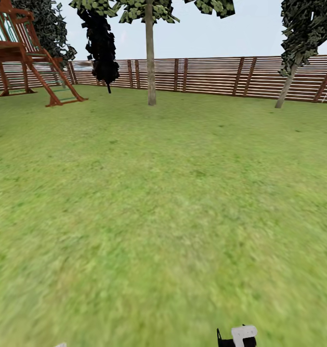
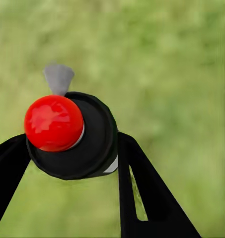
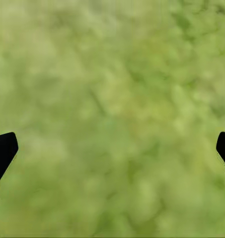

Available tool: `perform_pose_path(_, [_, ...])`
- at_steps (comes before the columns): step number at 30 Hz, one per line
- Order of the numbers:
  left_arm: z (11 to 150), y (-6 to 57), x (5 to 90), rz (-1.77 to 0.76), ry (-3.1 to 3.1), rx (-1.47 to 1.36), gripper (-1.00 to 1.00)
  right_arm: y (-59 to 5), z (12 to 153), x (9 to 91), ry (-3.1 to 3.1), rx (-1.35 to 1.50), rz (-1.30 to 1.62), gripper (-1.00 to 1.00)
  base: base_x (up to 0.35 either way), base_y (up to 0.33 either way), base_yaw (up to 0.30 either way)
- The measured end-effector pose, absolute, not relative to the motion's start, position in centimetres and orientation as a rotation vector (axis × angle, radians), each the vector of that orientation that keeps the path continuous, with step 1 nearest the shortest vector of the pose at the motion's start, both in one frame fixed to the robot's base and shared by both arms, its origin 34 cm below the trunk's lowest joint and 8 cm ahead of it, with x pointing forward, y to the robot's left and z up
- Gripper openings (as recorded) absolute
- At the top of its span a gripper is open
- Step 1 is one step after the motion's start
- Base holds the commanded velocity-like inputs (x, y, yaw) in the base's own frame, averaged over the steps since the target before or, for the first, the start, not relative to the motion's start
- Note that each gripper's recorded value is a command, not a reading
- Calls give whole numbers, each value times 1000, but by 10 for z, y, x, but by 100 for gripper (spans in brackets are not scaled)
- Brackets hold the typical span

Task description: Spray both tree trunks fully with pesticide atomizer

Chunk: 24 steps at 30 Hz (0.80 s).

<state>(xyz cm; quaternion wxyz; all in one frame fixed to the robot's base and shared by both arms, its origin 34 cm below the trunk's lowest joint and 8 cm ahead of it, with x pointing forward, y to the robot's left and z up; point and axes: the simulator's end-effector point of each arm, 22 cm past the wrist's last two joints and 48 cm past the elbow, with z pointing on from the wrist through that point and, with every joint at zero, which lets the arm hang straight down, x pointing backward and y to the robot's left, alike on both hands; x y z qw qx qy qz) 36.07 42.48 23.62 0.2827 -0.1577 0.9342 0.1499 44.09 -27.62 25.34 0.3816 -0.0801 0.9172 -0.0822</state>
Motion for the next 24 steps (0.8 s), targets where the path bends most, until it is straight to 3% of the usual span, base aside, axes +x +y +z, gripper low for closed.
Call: perform_pose_path(24, [236, 425, 360, 401, 2502, -422, -100, -276, 253, 441, 2340, -204, -211, 100, 340, 0, 0])
